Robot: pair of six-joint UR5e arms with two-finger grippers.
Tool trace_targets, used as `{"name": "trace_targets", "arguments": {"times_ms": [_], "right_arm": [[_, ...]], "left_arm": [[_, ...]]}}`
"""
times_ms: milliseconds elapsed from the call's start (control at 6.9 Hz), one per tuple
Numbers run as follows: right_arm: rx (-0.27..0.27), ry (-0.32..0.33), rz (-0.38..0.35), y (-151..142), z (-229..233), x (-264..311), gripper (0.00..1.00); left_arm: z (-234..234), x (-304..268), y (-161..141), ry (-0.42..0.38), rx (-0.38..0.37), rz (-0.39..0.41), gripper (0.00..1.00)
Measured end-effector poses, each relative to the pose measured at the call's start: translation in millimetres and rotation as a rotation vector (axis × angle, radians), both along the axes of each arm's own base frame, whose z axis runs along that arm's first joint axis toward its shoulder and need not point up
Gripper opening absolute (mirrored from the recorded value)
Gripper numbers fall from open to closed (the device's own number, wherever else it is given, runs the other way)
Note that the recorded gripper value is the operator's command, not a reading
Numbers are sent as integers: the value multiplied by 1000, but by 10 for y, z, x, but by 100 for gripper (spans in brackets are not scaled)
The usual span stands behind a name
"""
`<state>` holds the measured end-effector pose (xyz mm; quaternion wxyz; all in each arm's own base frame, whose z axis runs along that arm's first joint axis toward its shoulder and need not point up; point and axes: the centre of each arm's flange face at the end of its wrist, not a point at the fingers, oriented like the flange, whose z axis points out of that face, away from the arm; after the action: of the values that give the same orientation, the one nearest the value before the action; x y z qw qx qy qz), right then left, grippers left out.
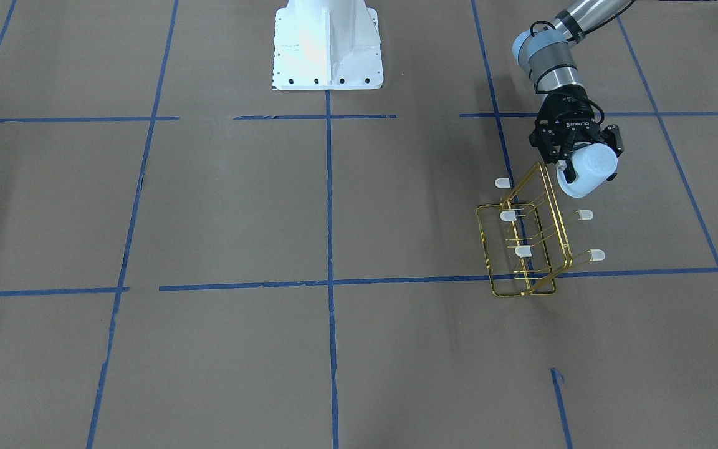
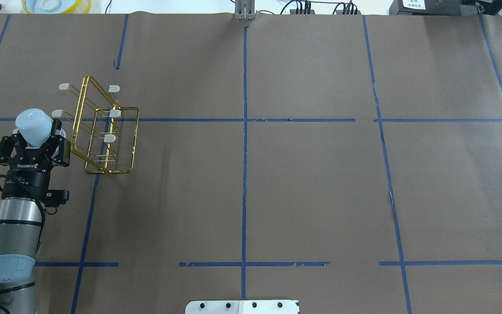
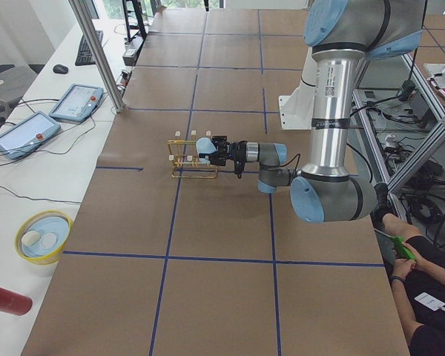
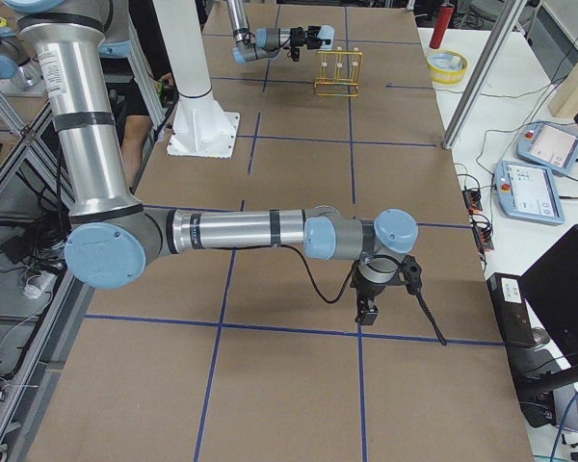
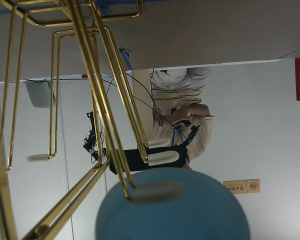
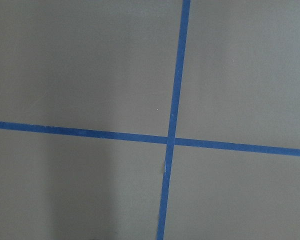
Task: Hang cup on cup holder
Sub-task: 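Move the tipped cup with the left gripper onto a white peg of the gold rack, then open the left gripper to release the cup on the peg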
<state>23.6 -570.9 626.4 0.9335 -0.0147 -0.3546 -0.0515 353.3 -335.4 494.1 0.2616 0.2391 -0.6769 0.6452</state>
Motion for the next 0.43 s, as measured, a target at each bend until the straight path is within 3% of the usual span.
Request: {"name": "trace_targets", "arguments": {"times_ms": [434], "right_arm": [[0, 0, 0, 0, 0, 0, 100]], "left_arm": [[-59, 33, -23, 6, 3, 1, 100]]}}
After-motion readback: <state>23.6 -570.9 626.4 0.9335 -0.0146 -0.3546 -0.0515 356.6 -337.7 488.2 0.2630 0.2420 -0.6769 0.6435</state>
